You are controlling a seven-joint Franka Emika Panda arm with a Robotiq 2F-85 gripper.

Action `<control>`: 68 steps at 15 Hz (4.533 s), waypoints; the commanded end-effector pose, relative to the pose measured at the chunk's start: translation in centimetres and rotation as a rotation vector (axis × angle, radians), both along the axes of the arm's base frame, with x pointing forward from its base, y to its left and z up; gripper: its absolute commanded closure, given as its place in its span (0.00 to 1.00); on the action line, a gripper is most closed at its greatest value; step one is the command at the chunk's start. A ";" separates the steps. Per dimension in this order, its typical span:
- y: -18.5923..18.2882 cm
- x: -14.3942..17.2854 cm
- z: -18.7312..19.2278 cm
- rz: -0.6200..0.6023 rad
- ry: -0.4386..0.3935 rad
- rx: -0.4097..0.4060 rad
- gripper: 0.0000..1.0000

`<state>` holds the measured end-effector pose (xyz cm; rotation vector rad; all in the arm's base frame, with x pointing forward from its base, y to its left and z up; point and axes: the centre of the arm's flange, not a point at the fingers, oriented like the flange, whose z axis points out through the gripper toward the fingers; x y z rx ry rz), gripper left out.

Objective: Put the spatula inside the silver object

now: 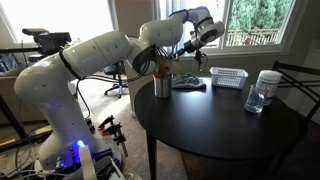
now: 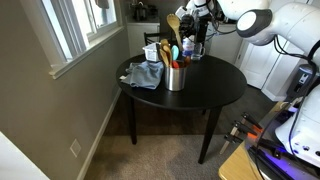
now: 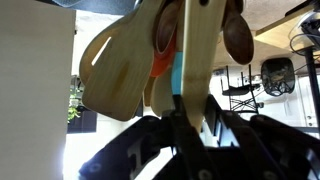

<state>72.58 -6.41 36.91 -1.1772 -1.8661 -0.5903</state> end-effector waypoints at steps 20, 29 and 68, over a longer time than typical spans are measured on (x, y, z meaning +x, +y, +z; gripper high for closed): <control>1.4 -2.7 -5.9 0.022 0.245 0.050 0.90; 3.0 0.3 -4.4 -0.122 0.118 0.096 0.90; 0.4 -1.5 -2.5 -0.134 0.228 0.187 0.17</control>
